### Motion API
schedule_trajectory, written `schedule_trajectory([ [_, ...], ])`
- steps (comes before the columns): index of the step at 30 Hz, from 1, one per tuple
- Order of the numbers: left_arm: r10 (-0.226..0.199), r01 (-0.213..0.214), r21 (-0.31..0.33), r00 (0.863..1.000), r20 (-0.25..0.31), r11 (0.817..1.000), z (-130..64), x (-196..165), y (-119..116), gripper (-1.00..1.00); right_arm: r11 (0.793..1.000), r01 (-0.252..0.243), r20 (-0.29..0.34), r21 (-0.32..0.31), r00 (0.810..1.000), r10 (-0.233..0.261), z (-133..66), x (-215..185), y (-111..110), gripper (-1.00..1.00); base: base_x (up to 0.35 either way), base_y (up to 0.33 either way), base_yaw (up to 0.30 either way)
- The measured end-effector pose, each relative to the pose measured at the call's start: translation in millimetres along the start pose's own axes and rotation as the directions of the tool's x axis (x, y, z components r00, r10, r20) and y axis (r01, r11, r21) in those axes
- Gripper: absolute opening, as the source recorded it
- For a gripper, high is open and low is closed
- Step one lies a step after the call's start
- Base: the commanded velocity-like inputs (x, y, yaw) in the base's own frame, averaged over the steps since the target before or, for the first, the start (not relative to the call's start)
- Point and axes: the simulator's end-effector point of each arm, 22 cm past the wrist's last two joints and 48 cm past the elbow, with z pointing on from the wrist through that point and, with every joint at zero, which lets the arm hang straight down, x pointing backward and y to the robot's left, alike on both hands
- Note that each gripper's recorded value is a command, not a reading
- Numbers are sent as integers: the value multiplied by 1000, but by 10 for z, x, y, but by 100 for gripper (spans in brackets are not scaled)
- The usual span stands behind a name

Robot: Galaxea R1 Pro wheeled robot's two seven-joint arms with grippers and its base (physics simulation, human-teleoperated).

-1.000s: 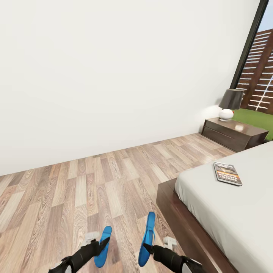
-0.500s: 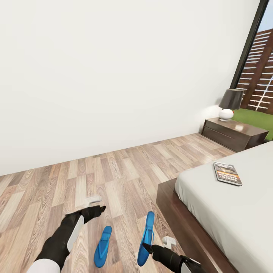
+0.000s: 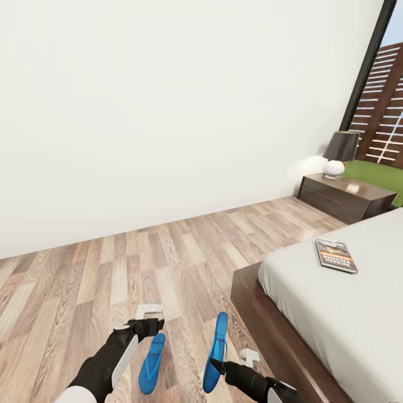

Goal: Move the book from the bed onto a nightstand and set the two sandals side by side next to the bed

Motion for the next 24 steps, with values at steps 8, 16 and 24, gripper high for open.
schedule_trajectory([
  [8,1,-1,-2,1000,-2,1000,107,152,20,100,1000,-1,1,-1,1000,1,73,113,-122,-100,0,0,0],
  [16,0,0,-3,1000,-5,1000,212,308,40,100,1000,-1,2,-1,1000,1,146,232,-244,-100,0,0,0],
  [24,0,0,-4,1000,-17,1000,317,462,59,100,1000,-9,-6,2,1000,9,207,353,-356,-100,0,0,0],
])
